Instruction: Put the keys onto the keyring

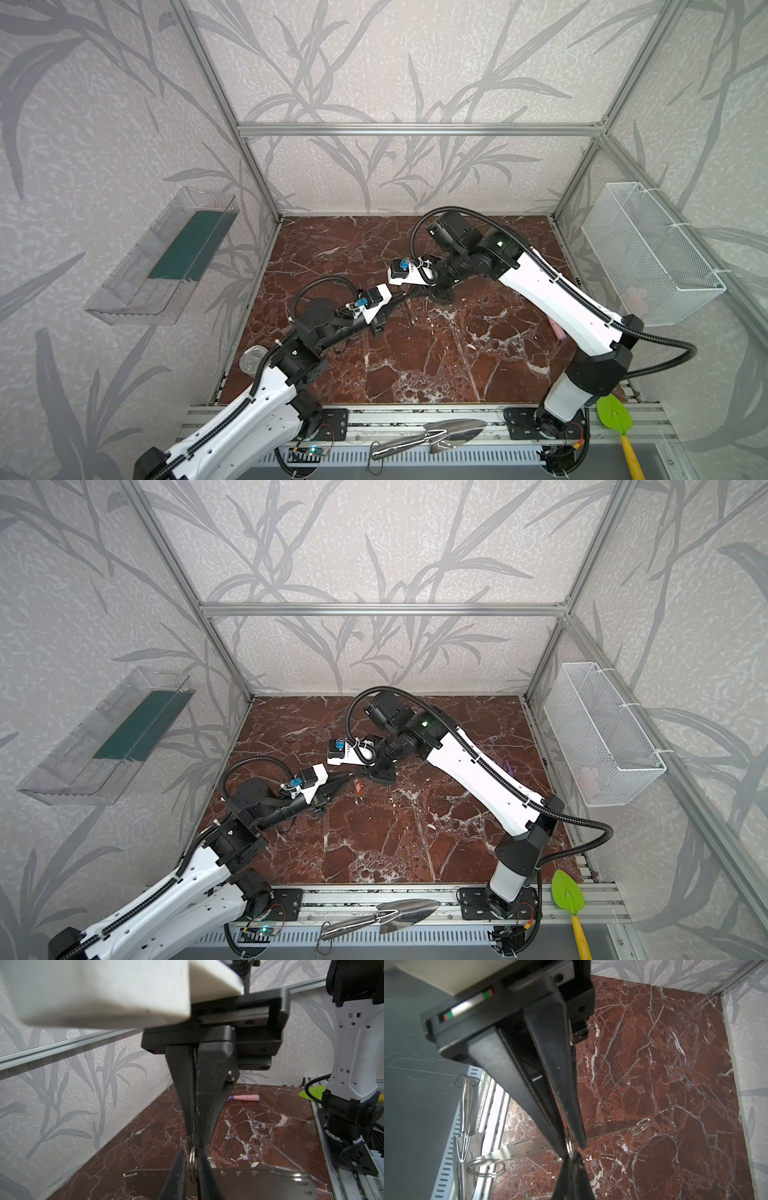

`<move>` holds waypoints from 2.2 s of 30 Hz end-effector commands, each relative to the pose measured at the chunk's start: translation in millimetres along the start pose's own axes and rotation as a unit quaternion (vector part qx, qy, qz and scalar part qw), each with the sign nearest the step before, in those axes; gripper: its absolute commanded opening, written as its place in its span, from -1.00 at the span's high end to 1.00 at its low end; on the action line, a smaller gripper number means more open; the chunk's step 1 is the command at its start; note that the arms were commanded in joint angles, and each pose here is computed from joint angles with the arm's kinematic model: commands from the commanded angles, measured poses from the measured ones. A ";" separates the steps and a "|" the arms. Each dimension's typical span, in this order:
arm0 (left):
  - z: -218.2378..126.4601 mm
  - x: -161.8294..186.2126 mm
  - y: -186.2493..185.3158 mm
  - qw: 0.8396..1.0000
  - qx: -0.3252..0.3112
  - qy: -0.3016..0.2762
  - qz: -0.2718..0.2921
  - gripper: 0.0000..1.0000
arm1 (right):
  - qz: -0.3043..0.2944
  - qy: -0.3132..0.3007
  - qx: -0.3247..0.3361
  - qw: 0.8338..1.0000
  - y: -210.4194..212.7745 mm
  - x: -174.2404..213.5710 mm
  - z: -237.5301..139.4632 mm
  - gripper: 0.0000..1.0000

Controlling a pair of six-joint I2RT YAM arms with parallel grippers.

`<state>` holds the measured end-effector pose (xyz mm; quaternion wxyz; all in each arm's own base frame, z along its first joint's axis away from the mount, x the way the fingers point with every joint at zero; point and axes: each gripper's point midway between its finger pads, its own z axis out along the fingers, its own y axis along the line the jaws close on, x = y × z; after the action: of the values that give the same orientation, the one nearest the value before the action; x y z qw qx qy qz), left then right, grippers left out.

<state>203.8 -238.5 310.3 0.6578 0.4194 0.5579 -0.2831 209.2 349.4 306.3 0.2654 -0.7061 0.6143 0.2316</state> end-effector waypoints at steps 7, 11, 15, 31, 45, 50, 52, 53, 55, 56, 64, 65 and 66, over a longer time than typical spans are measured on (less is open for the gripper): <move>-1.1 -19.0 0.8 0.999 0.001 -0.030 0.013 0.77 | -0.003 -0.017 0.000 1.000 0.3 -9.3 -6.5 1.00; -1.1 -20.8 0.5 0.999 0.002 -0.033 0.013 0.81 | -0.002 -0.017 -0.001 1.000 0.6 -9.1 -6.2 1.00; -0.3 -20.6 0.9 0.999 0.002 -0.032 0.010 0.98 | -0.001 -0.018 -0.002 1.000 0.7 -9.2 -5.2 1.00; -9.1 -24.0 13.6 0.995 -0.051 -0.089 -0.016 1.00 | 0.089 -0.110 0.163 0.976 -43.6 -6.9 -23.2 0.58; -15.5 -29.8 19.5 0.985 -0.073 -0.150 -0.049 1.00 | 0.183 -0.296 0.201 0.916 -26.0 -9.3 -50.0 0.41; -13.0 -28.5 20.6 0.982 -0.072 -0.160 -0.064 1.00 | 0.202 -0.321 0.172 0.909 -26.4 -14.7 -39.0 0.40; -13.0 -29.1 21.0 0.982 -0.072 -0.163 -0.066 1.00 | 0.205 -0.319 0.167 0.910 -27.4 -15.1 -34.0 0.42; -13.0 -28.9 21.3 0.982 -0.073 -0.163 -0.066 1.00 | 0.205 -0.317 0.162 0.911 -26.7 -15.4 -31.3 0.44; -13.5 -30.0 21.0 0.981 -0.073 -0.165 -0.066 1.00 | 0.205 -0.315 0.153 0.914 -25.3 -15.4 -26.8 0.45; -14.0 -30.4 21.0 0.981 -0.073 -0.165 -0.066 1.00 | 0.204 -0.313 0.147 0.916 -23.7 -15.7 -24.1 0.47; -13.8 -31.4 19.9 0.981 -0.070 -0.166 -0.066 1.00 | 0.183 -0.300 0.110 0.929 -7.5 -21.3 -7.4 0.58; -13.1 -30.2 20.1 0.982 -0.070 -0.165 -0.067 1.00 | 0.182 -0.298 0.106 0.931 -5.6 -22.0 -5.0 0.59; -12.8 -29.9 19.8 0.982 -0.069 -0.164 -0.067 1.00 | 0.180 -0.297 0.104 0.932 -4.8 -22.8 -3.8 0.59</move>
<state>213.0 -223.3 330.1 0.7325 0.2909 0.5105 -0.3438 218.6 356.5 318.8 0.4623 -0.4355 0.6632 0.3960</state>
